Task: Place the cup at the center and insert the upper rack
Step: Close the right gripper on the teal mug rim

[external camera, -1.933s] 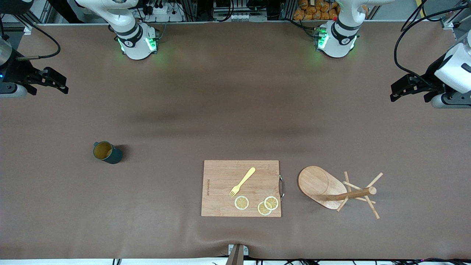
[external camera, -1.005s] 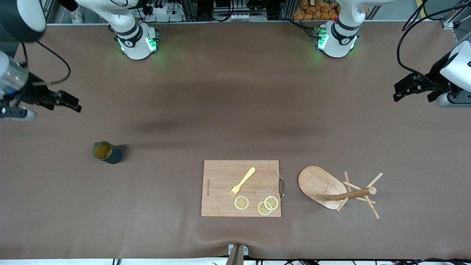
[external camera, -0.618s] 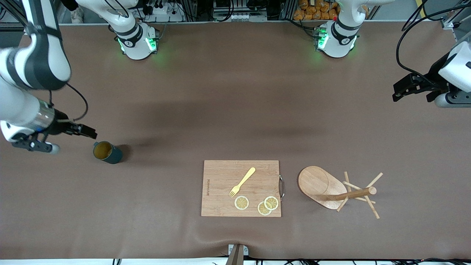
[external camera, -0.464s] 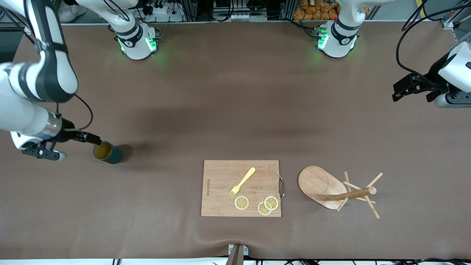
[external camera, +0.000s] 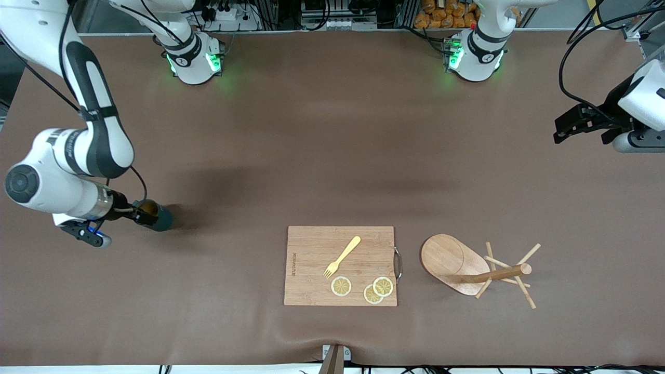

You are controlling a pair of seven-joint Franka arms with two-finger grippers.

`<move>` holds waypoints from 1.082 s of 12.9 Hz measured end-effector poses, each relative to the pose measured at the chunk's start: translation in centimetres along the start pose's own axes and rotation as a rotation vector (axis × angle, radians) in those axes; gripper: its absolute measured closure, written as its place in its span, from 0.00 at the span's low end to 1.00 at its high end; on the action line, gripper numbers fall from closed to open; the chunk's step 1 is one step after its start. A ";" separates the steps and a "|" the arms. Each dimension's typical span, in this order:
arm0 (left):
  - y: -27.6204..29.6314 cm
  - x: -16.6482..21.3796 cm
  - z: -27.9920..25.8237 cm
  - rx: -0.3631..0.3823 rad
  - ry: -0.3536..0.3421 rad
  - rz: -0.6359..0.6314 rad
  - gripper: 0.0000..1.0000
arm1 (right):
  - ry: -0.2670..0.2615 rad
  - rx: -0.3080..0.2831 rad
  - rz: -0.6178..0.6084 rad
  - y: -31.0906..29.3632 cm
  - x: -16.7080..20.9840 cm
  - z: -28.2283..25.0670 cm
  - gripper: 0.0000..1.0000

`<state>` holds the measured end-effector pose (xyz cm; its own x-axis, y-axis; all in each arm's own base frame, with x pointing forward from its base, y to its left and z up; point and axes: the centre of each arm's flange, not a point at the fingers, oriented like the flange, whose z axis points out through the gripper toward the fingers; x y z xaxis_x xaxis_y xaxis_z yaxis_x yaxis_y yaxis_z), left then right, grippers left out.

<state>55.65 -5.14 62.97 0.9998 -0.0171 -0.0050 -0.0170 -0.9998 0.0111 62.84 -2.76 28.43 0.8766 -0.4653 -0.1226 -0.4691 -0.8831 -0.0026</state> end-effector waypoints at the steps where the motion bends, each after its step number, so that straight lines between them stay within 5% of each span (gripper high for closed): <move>1: 0.0 0.0 0.0 0.000 0.000 0.001 0.00 | -0.010 -0.001 0.037 -0.3 0.0 1.1 0.00; 5: 0.1 0.0 0.0 0.000 0.001 0.001 0.00 | 0.006 0.003 0.097 -1.5 0.2 3.5 0.00; 13: 0.0 0.0 -0.2 0.000 0.005 0.000 0.00 | 0.015 0.004 0.060 0.4 1.4 3.3 0.95; 14: 0.0 0.0 -0.2 0.000 0.005 0.000 0.00 | 0.017 0.005 0.060 0.4 1.5 3.2 0.96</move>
<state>55.66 -5.12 63.18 0.9999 -0.0168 -0.0004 -0.0168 -0.9998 0.0114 63.60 -3.60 25.05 0.8485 -0.5184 -0.1061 -0.5214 -0.8533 -0.0009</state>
